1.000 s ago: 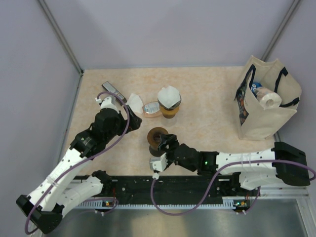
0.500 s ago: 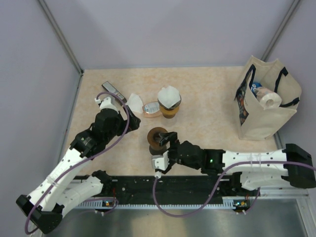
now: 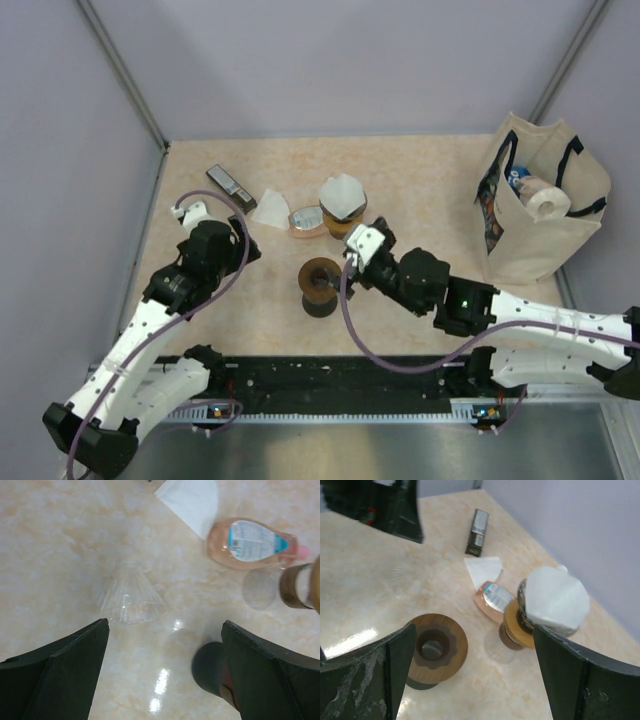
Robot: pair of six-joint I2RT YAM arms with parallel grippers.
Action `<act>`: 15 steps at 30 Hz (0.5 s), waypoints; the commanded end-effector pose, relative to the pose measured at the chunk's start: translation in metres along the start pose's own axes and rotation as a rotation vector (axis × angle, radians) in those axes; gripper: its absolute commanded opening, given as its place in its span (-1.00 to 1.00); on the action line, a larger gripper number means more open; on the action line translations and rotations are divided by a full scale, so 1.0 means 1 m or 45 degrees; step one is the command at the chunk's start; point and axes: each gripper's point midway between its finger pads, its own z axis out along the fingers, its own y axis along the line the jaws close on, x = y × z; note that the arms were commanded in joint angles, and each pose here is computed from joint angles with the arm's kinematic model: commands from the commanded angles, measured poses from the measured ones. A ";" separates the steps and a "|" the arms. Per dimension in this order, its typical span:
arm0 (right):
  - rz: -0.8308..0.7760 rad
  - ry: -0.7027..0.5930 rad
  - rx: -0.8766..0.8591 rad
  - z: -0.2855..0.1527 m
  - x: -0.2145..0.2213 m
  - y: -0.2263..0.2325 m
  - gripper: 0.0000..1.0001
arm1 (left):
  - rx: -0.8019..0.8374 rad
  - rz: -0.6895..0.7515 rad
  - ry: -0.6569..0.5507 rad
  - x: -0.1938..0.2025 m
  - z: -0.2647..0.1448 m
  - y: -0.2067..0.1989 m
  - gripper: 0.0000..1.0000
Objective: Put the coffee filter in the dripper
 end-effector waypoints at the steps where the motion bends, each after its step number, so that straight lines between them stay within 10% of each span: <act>1: 0.347 0.114 0.273 -0.005 0.018 -0.044 0.98 | -0.233 -0.010 0.012 0.012 0.021 0.046 0.98; 15: 0.532 0.181 0.382 -0.028 0.058 -0.068 0.97 | -0.153 0.125 0.115 0.035 0.051 0.037 0.86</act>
